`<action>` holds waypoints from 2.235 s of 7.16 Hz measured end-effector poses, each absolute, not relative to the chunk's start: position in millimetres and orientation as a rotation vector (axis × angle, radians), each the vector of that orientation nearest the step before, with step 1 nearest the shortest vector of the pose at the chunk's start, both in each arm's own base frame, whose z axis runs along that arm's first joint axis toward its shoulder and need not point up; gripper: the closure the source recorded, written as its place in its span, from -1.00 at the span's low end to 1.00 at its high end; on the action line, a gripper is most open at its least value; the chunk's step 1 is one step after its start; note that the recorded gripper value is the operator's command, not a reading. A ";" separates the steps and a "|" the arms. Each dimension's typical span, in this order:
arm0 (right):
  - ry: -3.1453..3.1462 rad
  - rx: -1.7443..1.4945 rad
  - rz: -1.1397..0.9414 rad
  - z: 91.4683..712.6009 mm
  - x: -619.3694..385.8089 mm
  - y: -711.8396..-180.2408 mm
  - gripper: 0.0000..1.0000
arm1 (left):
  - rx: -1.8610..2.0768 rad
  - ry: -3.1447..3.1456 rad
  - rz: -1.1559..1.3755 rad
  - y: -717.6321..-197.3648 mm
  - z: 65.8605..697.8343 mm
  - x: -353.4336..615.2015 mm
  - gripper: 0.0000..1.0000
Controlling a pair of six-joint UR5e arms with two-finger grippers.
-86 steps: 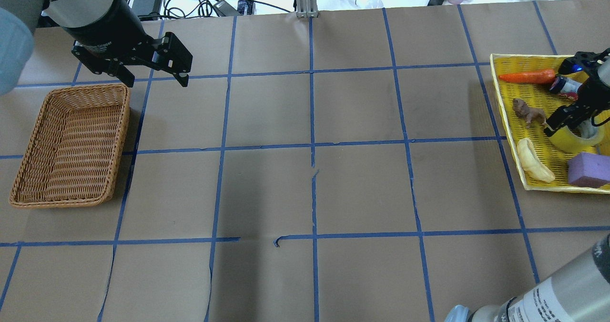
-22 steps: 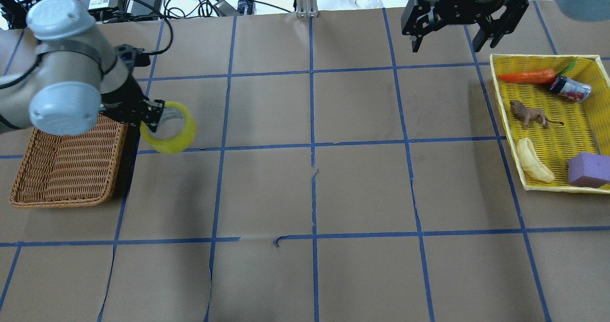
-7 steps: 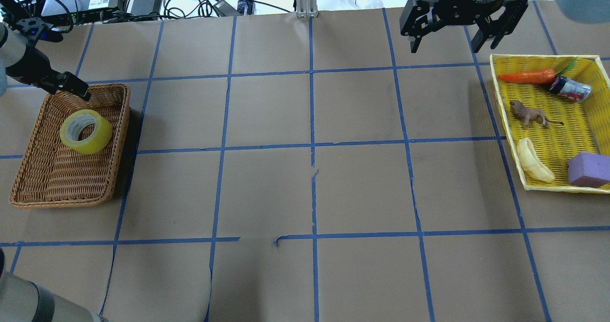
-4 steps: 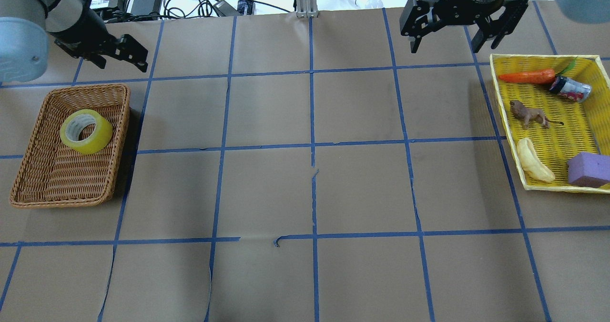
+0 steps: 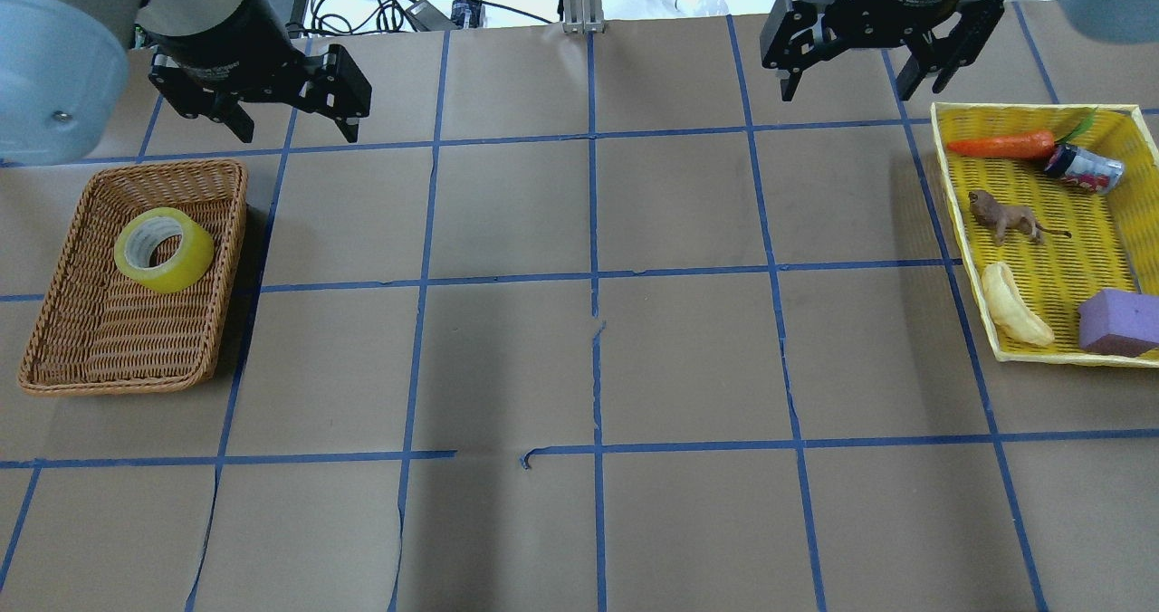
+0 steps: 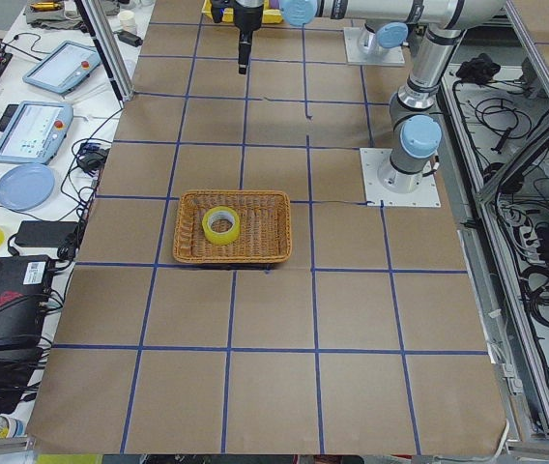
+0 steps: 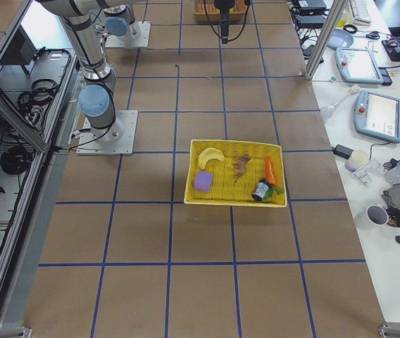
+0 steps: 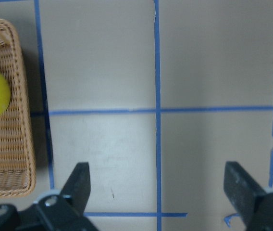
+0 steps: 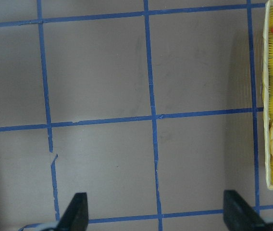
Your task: Transfer tape with both arms
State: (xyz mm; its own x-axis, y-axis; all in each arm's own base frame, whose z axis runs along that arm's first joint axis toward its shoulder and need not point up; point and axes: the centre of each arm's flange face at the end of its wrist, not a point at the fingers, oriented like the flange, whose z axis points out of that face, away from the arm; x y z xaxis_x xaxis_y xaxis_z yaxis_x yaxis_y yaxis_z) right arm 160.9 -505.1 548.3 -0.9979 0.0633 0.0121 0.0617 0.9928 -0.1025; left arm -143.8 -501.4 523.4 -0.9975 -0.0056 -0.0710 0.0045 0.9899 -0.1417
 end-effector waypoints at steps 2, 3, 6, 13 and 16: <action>-3.121 -0.098 0.160 548.0 160.9 -505.3 -1.00 | -0.011 3.062 -0.229 -491.3 542.3 -147.1 -1.00; -3.121 -0.098 0.160 548.1 161.0 -505.3 -1.00 | -0.016 3.064 -0.225 -486.9 549.1 -146.4 -1.00; -3.121 -0.098 0.159 548.1 160.9 -505.2 -1.00 | -0.028 3.094 -0.174 -481.2 552.1 -144.2 -1.00; -3.119 -0.098 0.159 550.7 160.4 -500.2 -1.00 | -0.018 3.108 -0.102 -475.1 545.7 -145.9 -1.00; -3.119 -0.098 0.160 551.0 160.4 -500.0 -1.00 | -0.017 3.111 -0.109 -475.5 547.7 -145.7 -1.00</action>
